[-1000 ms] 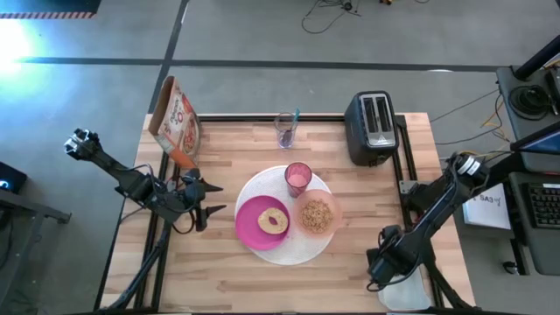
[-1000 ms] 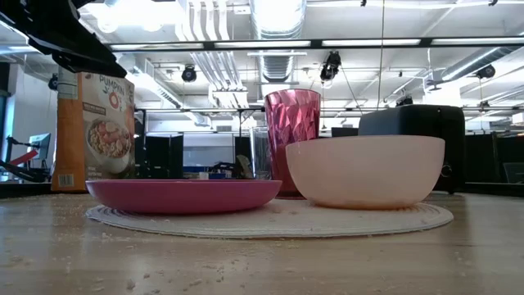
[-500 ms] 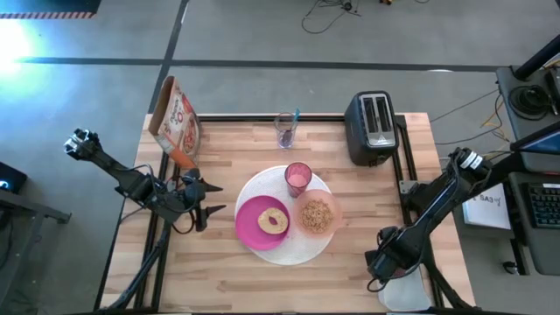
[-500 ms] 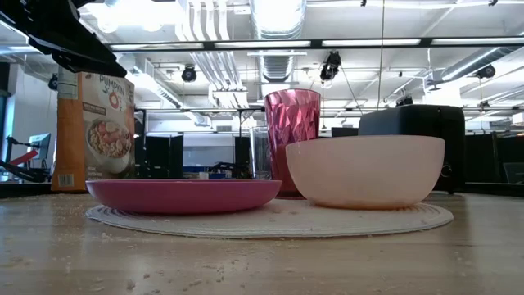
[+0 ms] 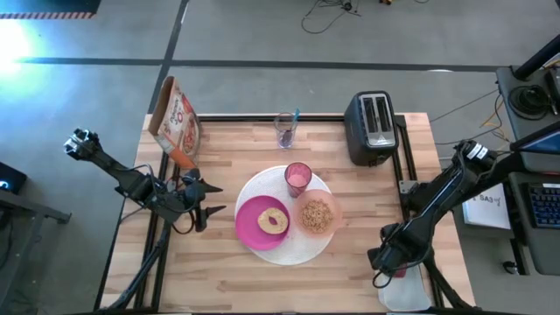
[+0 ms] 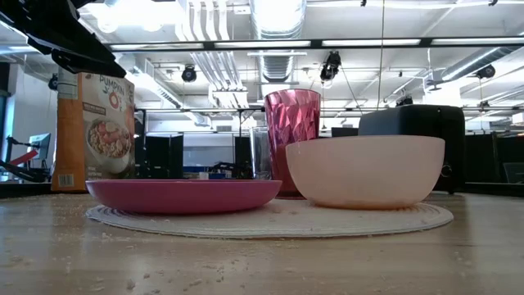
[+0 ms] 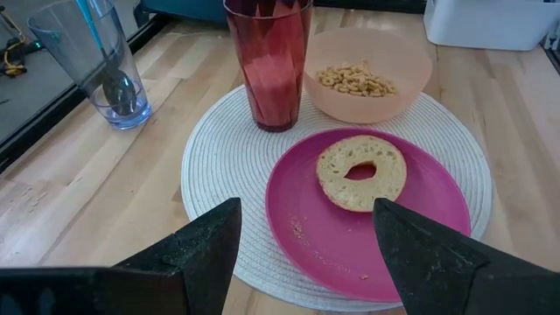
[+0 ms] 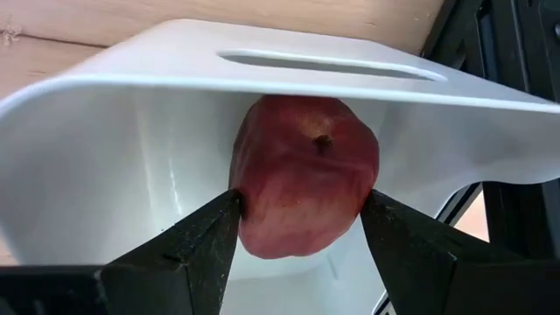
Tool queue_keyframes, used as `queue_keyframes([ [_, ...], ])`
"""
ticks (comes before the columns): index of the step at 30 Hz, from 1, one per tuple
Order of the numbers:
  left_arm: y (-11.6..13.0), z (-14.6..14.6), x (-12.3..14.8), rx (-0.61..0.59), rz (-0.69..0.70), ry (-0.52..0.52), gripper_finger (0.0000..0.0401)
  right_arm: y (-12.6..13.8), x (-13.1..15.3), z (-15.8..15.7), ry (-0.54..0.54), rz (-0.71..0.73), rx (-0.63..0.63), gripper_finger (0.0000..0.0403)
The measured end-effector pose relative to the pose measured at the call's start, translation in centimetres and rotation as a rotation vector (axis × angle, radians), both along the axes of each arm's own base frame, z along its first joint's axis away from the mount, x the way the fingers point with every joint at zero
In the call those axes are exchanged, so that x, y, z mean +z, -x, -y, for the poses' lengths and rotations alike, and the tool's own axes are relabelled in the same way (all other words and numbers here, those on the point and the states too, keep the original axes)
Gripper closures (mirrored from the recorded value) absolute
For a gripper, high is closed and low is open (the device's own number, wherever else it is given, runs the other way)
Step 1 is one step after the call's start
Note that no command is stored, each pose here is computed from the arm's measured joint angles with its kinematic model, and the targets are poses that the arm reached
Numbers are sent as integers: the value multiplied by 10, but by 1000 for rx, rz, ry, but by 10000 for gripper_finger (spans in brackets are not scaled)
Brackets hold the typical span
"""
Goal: Arrange a breakfast setting
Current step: Put the apple on the white tablemat to the top of the pink plate
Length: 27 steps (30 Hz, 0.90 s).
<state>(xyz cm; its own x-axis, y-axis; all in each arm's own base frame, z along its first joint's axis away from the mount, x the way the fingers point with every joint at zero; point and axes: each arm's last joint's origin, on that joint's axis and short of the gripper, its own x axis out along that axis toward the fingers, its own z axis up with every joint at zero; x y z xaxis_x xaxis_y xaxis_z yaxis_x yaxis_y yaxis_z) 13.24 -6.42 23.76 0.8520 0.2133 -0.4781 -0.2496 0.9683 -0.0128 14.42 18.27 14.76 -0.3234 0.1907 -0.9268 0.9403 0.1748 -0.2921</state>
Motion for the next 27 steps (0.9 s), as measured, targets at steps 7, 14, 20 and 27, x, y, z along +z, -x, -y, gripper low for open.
queue_keyframes([
  [7,0,0,0,1,1,0,159,0,0,1,1,4,11,187],
  [14,0,0,0,6,4,8,159,1,0,1,-2,5,26,262],
  [20,0,0,0,12,7,10,159,0,4,0,-18,25,55,281],
  [27,0,0,0,17,10,18,159,-2,35,-2,-80,96,69,272],
])
